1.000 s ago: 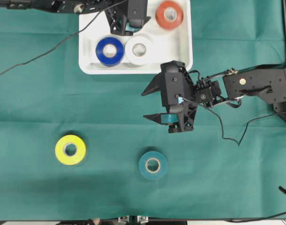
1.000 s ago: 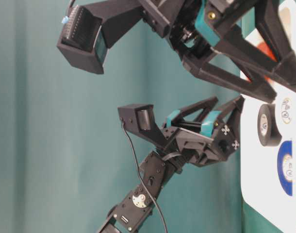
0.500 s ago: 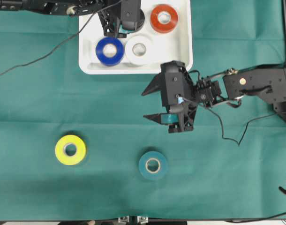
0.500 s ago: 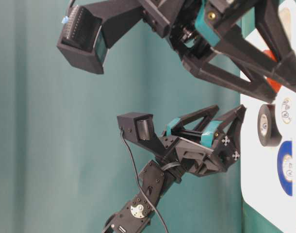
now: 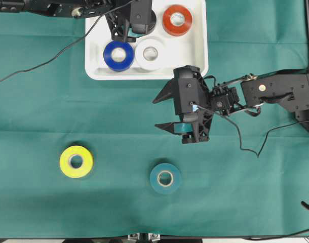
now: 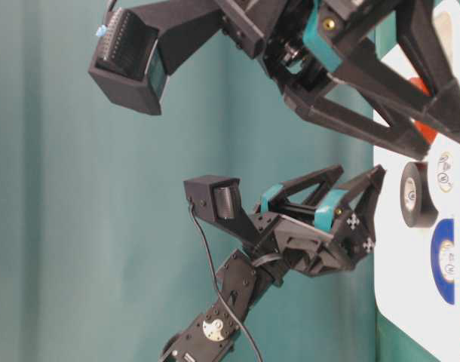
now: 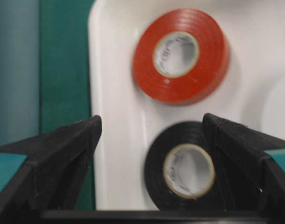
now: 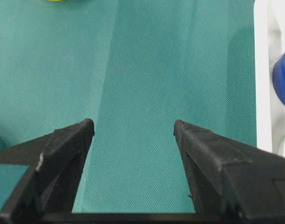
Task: Put the tape alternately from left to right into the white case.
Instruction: 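Withdraw the left gripper from the tray to the left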
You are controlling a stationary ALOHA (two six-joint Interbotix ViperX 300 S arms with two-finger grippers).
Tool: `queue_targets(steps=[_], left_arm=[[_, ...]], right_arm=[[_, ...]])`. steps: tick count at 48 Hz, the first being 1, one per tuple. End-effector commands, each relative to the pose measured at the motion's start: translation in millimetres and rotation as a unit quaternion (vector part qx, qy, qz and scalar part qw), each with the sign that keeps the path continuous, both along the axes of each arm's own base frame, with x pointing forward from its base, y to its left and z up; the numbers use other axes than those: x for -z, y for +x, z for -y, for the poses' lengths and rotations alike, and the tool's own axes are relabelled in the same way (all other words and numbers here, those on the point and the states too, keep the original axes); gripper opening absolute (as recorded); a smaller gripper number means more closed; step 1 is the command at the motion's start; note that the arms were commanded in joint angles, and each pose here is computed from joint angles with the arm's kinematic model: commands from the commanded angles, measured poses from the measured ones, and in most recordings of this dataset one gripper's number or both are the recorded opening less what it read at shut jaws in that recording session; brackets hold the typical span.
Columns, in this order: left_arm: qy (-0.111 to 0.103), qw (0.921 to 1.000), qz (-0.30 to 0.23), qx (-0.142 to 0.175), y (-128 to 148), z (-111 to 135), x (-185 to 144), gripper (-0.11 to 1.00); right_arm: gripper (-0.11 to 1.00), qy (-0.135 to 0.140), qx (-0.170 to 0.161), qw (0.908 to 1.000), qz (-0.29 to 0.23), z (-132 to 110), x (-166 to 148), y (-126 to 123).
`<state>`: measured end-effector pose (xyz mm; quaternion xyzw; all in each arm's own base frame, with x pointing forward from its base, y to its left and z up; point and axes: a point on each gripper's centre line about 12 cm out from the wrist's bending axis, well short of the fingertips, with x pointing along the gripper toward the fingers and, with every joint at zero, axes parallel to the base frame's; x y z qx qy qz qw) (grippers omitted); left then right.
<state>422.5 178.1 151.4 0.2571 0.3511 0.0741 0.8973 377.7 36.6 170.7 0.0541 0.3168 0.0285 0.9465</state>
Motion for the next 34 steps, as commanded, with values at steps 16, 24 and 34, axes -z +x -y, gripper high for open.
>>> queue_targets(steps=[16,24,34], left_arm=[[0.001,0.9989,0.018,0.043,-27.8,53.7,-32.8,0.74],[-0.012,0.9985,0.012,0.053,-42.7,72.3,-29.8,0.74],[-0.045,0.9979,0.017,0.044,-57.1,88.3,-28.7,0.74]], right_arm=[[0.76,0.0,-0.004,0.9999,0.015,-1.7,-9.0,2.0],[0.76,0.0,-0.004,0.9999,0.015,-1.7,-9.0,2.0],[0.76,-0.001,-0.005,0.9999,0.016,-1.8,-9.5,2.4]])
